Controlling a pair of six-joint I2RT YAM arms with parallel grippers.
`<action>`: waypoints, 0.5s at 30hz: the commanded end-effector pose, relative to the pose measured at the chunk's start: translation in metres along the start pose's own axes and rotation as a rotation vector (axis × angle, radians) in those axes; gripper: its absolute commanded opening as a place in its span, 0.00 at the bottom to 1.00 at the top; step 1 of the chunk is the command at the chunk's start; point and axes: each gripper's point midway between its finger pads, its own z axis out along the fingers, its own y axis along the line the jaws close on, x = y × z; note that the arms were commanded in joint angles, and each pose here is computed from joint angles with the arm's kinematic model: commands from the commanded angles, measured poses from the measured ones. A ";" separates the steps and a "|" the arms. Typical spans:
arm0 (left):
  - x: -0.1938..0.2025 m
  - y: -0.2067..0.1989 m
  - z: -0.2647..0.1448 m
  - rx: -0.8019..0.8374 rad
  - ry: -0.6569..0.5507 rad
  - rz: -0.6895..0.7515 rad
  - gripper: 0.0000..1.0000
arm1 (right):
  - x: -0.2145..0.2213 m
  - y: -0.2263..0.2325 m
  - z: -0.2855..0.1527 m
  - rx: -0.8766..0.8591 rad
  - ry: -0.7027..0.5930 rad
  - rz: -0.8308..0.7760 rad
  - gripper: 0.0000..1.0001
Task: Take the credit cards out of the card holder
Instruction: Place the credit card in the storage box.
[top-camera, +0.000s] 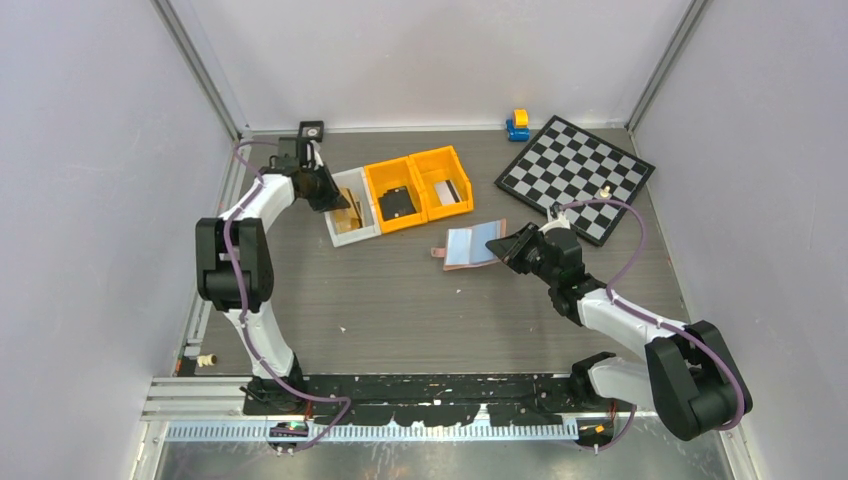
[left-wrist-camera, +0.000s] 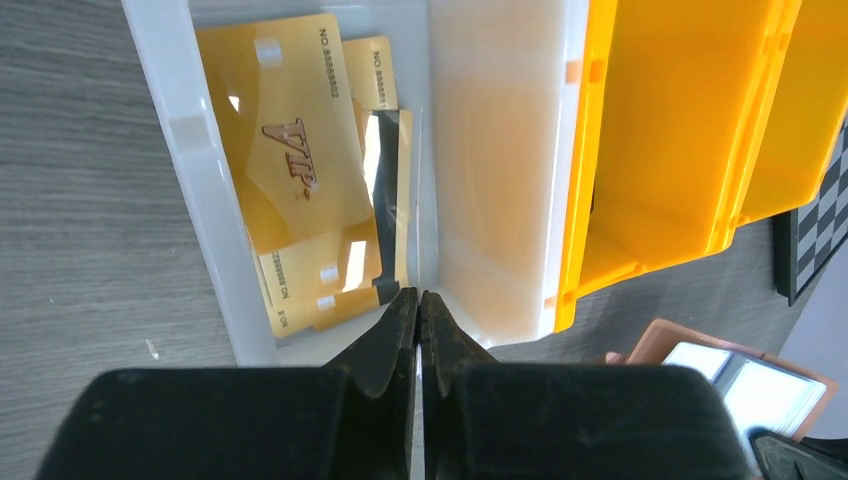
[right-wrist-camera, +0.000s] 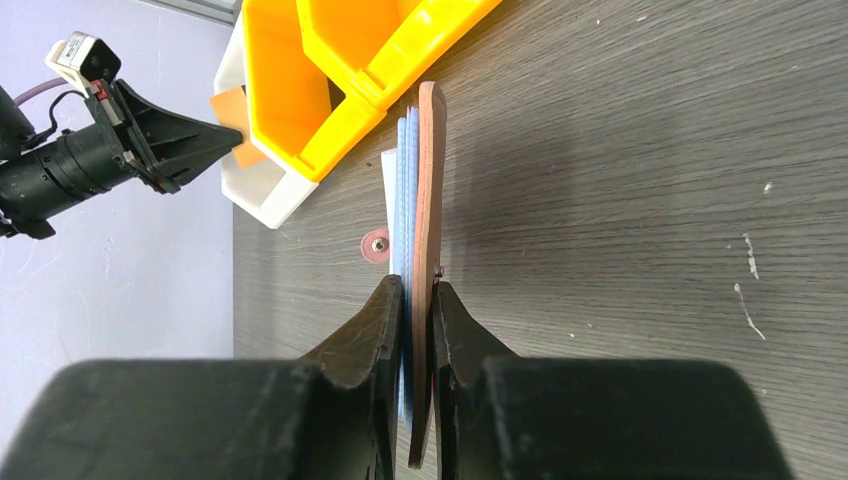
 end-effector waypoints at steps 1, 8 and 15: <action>-0.015 -0.007 -0.001 0.035 -0.017 -0.012 0.08 | -0.017 0.015 -0.002 -0.052 -0.068 -0.016 0.01; -0.018 -0.012 -0.022 0.007 -0.062 0.004 0.45 | -0.015 0.016 0.000 -0.054 -0.056 -0.014 0.00; -0.007 -0.047 -0.080 0.017 -0.179 0.072 0.99 | -0.016 0.016 -0.001 -0.055 -0.058 -0.014 0.00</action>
